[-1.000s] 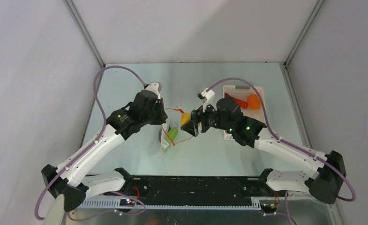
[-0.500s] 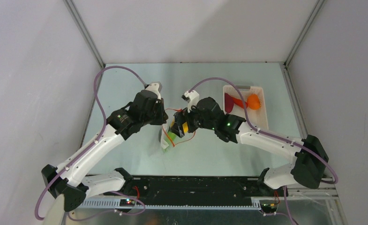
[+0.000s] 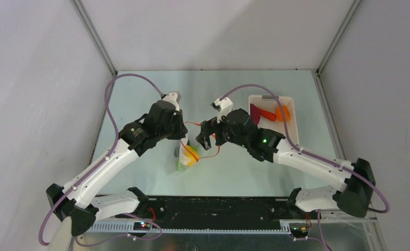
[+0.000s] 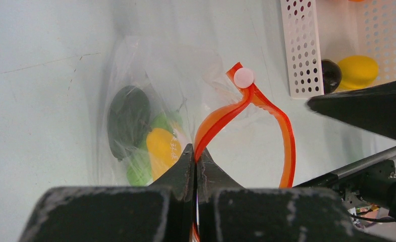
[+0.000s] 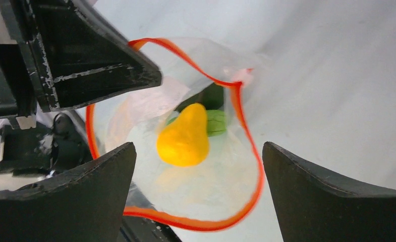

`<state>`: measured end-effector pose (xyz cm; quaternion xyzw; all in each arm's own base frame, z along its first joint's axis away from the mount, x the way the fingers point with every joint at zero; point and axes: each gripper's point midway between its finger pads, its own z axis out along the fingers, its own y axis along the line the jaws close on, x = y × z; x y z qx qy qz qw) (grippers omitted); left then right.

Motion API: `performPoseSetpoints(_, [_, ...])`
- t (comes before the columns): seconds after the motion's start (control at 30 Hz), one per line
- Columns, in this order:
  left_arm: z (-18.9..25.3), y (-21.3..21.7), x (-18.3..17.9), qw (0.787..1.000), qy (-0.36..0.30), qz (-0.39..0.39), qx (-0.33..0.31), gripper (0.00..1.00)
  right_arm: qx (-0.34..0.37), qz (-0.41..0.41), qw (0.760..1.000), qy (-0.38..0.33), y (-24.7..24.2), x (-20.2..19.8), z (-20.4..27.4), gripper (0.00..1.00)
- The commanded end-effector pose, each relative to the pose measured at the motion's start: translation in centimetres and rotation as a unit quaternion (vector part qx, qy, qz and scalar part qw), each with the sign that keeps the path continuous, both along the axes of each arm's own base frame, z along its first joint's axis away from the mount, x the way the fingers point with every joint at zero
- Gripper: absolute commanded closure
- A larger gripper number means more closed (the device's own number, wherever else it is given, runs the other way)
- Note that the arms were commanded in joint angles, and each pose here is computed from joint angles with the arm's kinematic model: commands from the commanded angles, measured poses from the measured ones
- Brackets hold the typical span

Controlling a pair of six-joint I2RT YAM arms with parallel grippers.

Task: Place the food in the zip-top bag and seal the zipper
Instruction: Place the fake fruit in the zipper food storage bag, then pick up the fake fruit from the bin.

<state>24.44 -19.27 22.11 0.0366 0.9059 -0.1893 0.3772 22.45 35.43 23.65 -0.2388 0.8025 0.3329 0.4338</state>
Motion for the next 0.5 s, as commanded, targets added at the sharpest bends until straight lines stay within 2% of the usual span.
performPoseSetpoints(0.0, [0.9,-0.1,0.3,1.0,-0.019,0.001,-0.013,1.0,0.005,-0.115,0.992,-0.049,-4.6,2.0,4.5,0.01])
performPoseSetpoints(0.07, [0.9,-0.1,0.3,1.0,-0.018,-0.001,-0.014,1.0,-0.023,-0.211,0.975,-0.061,-8.5,3.6,4.5,0.01])
performPoseSetpoints(0.17, [0.9,-0.3,0.2,1.0,-0.017,-0.004,-0.016,1.0,-0.049,-0.317,0.947,-0.015,-14.4,4.6,2.9,0.01])
performPoseSetpoints(0.23, [0.7,-0.3,0.2,1.0,-0.014,-0.004,-0.015,1.0,-0.052,-0.35,0.935,0.03,-17.7,4.8,1.9,0.0])
performPoseSetpoints(0.27, [0.7,-0.5,0.1,1.0,-0.011,-0.009,-0.018,1.0,-0.06,-0.339,0.937,0.063,-18.3,4.2,0.8,0.0])
performPoseSetpoints(0.3, [0.7,-0.5,0.1,1.0,-0.011,-0.01,-0.018,1.0,-0.06,-0.365,0.926,0.079,-20.3,4.9,0.3,0.0])
performPoseSetpoints(0.4, [0.7,-0.6,0.1,1.0,-0.009,-0.012,-0.019,1.0,-0.1,-0.377,0.913,0.119,-23.4,4.7,-2.0,0.01])
performPoseSetpoints(0.47, [0.6,-0.7,0.0,1.0,-0.007,-0.015,-0.019,1.0,-0.128,-0.408,0.893,0.141,-26.2,4.9,-3.3,0.01])
